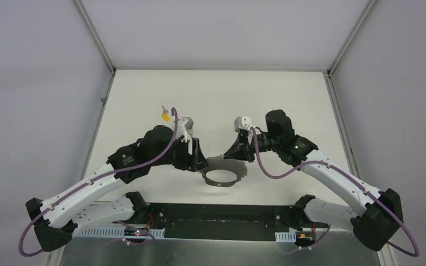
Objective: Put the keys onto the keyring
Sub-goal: Adjust the keyring.
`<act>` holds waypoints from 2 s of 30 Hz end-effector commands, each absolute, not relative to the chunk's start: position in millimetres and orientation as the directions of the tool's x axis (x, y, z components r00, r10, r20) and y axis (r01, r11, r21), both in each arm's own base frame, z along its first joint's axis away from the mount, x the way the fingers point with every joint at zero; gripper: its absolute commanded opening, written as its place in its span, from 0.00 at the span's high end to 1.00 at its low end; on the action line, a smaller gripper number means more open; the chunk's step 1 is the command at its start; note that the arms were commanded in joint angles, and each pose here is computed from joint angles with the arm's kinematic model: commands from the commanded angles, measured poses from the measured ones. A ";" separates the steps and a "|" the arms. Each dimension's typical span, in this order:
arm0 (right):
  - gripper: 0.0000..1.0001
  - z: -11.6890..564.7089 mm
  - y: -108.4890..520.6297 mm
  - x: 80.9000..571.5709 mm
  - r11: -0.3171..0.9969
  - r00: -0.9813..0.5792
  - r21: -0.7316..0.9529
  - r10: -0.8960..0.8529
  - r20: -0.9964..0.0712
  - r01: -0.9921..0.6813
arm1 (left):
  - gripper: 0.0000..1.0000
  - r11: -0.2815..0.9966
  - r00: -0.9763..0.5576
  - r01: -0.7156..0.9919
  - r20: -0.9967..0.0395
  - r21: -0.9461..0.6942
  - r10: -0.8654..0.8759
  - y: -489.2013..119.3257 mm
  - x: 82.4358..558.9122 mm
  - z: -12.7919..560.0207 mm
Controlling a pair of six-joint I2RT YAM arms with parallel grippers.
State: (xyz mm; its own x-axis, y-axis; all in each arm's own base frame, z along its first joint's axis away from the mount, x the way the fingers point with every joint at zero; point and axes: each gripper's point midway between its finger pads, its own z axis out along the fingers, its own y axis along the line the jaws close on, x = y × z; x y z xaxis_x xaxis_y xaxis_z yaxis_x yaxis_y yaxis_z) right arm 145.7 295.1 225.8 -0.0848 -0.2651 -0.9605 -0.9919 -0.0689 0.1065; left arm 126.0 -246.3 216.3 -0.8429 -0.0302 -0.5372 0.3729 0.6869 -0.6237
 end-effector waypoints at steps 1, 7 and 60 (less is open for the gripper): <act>1.00 246.1 295.6 137.9 -0.113 -0.022 0.047 -0.208 -0.978 -0.992 | 0.34 0.548 -0.721 0.582 -0.693 -0.601 0.005 -261.5 129.0 256.1; 1.00 250.2 294.6 131.6 -0.145 -0.013 0.041 -0.193 -0.981 -0.989 | 0.36 0.434 -0.617 0.731 -0.782 -0.527 0.089 -286.1 132.9 280.0; 1.00 279.1 284.3 94.8 -0.343 0.172 -0.144 -0.052 -0.984 -0.928 | 0.75 -0.037 -0.716 0.652 -0.630 -0.758 0.300 -294.0 90.1 281.4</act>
State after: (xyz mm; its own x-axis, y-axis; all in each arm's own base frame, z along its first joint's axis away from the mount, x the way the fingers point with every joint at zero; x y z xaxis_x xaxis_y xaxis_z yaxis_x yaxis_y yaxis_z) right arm 98.7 283.8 253.7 0.0879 -0.1242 -0.9884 -0.9476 -0.3163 -0.0445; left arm 86.6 -297.9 269.3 -0.7577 0.3167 -0.5705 0.5935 -0.0290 -0.8043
